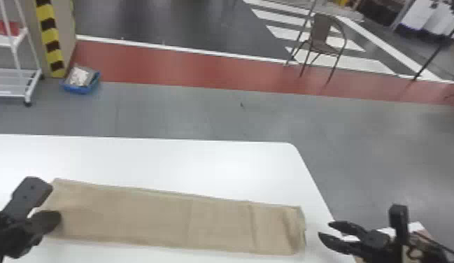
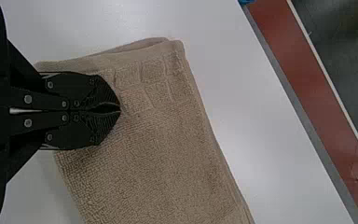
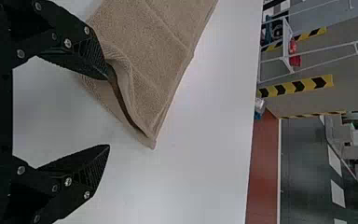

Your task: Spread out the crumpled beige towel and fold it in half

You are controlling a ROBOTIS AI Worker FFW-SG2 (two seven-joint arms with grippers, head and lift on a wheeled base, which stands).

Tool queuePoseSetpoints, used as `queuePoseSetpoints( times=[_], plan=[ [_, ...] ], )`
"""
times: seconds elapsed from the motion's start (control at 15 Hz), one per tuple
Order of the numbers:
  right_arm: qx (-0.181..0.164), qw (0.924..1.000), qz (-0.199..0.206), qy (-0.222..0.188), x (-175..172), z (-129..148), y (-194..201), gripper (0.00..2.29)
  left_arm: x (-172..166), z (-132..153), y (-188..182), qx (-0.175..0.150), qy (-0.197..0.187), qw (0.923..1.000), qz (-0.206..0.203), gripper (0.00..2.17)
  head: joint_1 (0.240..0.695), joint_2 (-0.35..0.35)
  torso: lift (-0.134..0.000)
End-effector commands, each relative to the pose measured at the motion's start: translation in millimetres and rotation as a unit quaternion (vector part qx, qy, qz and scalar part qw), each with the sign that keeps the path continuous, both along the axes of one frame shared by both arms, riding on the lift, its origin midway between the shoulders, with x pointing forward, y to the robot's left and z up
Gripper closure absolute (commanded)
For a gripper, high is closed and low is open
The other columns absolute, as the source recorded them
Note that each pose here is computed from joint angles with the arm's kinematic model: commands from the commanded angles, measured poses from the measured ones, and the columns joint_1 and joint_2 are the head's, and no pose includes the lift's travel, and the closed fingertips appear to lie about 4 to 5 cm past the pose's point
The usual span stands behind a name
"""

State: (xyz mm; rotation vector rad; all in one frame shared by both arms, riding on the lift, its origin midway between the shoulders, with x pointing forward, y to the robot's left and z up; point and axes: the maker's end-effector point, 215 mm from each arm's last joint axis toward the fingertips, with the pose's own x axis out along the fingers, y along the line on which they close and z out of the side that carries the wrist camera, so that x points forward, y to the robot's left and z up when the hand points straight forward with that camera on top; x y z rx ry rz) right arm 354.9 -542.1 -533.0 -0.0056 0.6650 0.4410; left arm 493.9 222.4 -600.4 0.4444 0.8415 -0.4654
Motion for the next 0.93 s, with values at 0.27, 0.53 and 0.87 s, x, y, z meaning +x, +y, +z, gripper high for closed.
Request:
queuePoseSetpoints(
  times=[0.27, 0.53, 0.87],
  plan=[
    [0.030, 0.9993, 0.019, 0.009, 16, -20, 40, 0.59, 9, 6, 0, -0.005, -0.013, 0.9999, -0.004, 1.53, 0.695, -0.350, 0.000],
    [0.039, 0.9987, 0.025, 0.021, 14, -24, 45, 0.74, 11, 9, 4, -0.005, -0.016, 0.9999, -0.004, 1.53, 0.695, -0.340, 0.000],
    [0.051, 0.9979, 0.028, 0.027, 7, -25, 48, 0.82, 12, 10, 5, -0.006, -0.017, 0.9998, -0.002, 1.53, 0.695, -0.333, 0.000]
  ],
)
